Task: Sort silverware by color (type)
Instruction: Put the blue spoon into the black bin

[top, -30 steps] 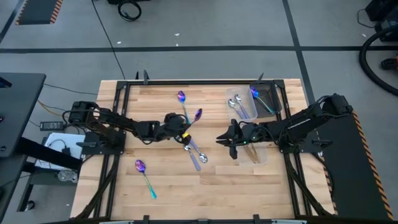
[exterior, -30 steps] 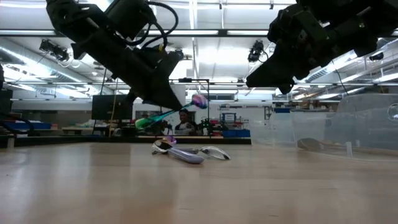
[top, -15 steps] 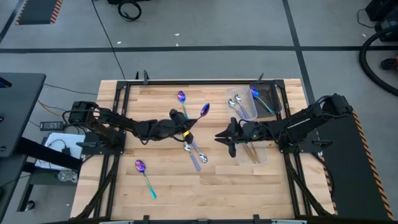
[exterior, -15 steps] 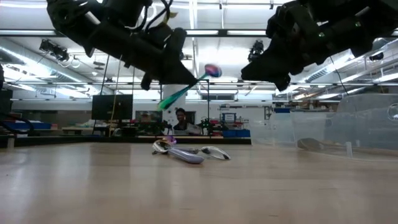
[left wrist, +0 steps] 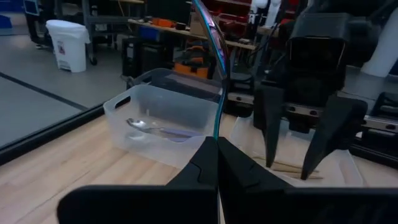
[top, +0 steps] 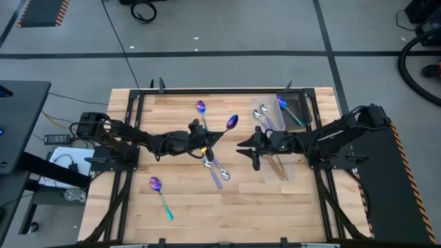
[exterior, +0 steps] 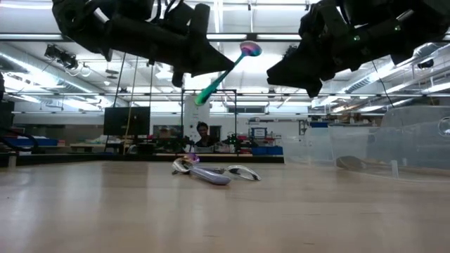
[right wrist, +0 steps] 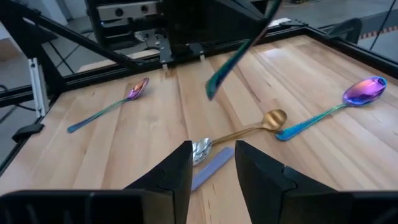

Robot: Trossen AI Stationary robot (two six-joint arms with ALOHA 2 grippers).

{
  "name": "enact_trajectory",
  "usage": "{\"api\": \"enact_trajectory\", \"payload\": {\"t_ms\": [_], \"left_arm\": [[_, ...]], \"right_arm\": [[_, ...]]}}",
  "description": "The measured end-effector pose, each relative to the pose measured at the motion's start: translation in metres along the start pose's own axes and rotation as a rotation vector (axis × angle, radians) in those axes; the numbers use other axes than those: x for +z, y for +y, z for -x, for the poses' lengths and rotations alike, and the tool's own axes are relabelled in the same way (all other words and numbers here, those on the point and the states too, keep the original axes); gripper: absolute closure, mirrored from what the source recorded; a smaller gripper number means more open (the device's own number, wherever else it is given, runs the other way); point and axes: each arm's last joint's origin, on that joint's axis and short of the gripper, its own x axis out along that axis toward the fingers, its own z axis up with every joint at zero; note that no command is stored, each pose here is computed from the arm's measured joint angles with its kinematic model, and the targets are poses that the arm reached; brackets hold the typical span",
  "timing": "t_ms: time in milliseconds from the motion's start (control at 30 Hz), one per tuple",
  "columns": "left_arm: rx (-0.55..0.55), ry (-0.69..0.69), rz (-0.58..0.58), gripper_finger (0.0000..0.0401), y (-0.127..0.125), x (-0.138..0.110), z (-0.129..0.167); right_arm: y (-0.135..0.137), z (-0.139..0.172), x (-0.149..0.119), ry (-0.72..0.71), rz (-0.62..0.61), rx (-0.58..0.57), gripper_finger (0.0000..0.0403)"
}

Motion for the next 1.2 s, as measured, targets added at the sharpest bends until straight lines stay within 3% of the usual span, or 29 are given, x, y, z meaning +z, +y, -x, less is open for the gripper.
{"api": "enact_trajectory", "payload": {"t_ms": [567,967,1200], "left_arm": [[-0.071,-0.194,0.021,0.0399,-0.012,-0.027,-0.013],[-0.129,-0.238,-0.082,0.0399,-0.039,-0.027,-0.037],[-0.126,-0.254,-0.085,0.0399,-0.041,-0.022,-0.041]], "right_arm": [[-0.001,0.0,0.0,0.007,0.028,0.016,0.0252],[-0.001,0.0,-0.004,0.055,0.005,0.062,0.0253],[-0.001,0.0,-0.007,0.096,0.012,0.08,0.025]]}}
